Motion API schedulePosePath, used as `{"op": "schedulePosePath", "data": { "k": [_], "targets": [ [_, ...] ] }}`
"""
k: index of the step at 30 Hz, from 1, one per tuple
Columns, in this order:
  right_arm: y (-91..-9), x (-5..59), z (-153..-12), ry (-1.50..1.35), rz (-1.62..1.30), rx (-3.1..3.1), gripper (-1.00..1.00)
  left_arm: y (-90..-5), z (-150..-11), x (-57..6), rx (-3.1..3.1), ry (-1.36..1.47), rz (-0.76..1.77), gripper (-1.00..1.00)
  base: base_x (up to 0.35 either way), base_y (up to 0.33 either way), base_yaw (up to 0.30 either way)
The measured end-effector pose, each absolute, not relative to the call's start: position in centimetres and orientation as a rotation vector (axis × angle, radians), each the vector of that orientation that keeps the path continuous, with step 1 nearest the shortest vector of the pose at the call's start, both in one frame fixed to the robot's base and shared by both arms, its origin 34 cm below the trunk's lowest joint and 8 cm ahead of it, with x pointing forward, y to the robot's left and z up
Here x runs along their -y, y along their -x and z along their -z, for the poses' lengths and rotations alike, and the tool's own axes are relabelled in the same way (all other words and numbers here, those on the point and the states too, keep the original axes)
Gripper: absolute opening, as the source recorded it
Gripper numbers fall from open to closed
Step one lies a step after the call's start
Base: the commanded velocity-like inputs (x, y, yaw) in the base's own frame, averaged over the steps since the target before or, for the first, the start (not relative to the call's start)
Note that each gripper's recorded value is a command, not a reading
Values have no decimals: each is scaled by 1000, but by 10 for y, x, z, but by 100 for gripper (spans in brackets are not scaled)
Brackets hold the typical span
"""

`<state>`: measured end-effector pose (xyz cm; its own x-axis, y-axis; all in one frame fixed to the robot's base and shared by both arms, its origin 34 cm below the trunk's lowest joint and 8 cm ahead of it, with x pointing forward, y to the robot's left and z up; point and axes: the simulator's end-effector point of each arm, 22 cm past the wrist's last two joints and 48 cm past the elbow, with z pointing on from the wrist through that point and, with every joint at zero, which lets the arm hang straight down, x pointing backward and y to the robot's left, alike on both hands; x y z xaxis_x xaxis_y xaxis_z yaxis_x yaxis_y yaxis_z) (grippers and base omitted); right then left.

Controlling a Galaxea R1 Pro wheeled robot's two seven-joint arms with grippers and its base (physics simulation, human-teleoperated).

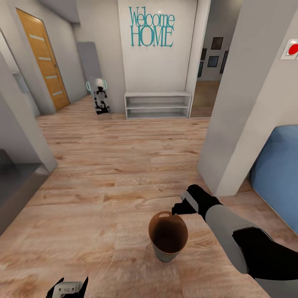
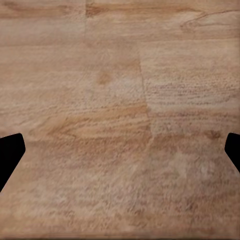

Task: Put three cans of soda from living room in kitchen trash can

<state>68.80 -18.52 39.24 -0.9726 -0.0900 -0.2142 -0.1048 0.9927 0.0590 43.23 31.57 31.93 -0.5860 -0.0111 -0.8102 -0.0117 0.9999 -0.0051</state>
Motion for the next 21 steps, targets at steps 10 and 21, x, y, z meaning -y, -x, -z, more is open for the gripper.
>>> {"op": "schedulePosePath", "data": {
  "k": [10, 21],
  "targets": [
    [-686, 187, -384, 142, -102, -2938, 100, -430, -316, -315, -2205, 17, 3, 100, 0, 0, 0],
    [-686, 186, -382, 146, -102, -2940, 100, -430, -315, -314, -2206, 13, 6, 100, 67, 0, 0]
  ]
}}
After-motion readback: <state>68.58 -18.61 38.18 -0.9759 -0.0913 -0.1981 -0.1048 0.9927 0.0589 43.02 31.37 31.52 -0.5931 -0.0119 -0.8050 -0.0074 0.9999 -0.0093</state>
